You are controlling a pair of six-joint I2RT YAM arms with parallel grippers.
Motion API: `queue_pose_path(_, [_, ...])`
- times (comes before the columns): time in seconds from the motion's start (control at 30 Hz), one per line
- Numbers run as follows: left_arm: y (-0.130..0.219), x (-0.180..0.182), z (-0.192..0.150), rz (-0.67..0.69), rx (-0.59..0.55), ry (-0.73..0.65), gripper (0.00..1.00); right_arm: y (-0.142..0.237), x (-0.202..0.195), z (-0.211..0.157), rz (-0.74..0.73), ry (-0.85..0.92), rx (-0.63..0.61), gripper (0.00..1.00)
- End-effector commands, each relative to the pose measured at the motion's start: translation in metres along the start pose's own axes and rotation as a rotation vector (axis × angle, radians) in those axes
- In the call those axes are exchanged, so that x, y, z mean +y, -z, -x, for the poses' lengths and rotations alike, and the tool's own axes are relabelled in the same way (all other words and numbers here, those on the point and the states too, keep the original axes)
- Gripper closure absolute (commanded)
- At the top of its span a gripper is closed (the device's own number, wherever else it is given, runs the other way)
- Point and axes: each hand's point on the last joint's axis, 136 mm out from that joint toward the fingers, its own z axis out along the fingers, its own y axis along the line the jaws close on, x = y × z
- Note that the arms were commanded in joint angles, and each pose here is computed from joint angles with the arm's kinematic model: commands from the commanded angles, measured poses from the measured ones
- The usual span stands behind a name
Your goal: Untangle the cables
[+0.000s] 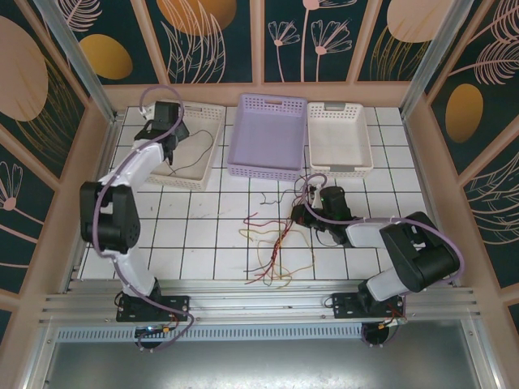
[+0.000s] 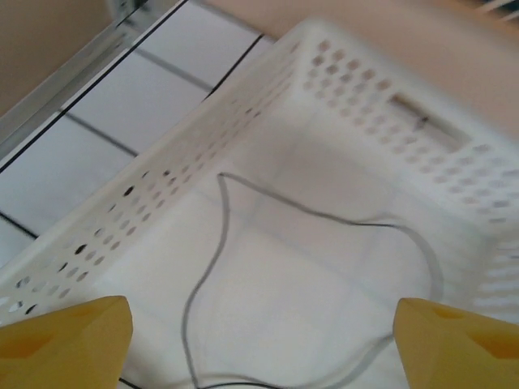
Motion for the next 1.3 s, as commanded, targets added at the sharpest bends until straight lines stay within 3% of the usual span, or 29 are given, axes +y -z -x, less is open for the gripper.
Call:
queue_pose_path(0.0, [0.043,-0.022,-0.01,-0.174,0.052,-0.011,0.14,0.01,0.051,0.028,0.159,0.066,-0.072,1.0])
queue_pose_path(0.17, [0.08,-0.049,-0.053,-0.284,0.115,-0.1,0.1,0.033,0.089,0.059,0.208,0.099,-0.154,1.0])
queue_pose_path(0.5, [0.159,-0.099,-0.123,-0.634,0.211,-0.124,0.02,0.062,0.156,0.115,0.244,0.231,-0.235,1.0])
queue_pose_path(0.87, [0.223,-0.128,-0.208,-0.953,0.313,-0.167,0.02,0.078,0.212,0.119,0.421,0.324,-0.18,1.0])
queue_pose_path(1.0, [0.232,-0.122,-0.207,-0.987,0.276,-0.094,0.01,0.083,0.221,0.111,0.485,0.368,-0.168,1.0])
queue_pose_path(1.17, [0.262,-0.103,-0.171,-1.103,0.115,0.09,0.01,0.082,0.224,0.099,0.535,0.402,-0.135,1.0])
queue_pose_path(1.27, [0.263,-0.087,-0.157,-1.093,0.044,0.187,0.01,0.084,0.228,0.095,0.564,0.423,-0.13,1.0])
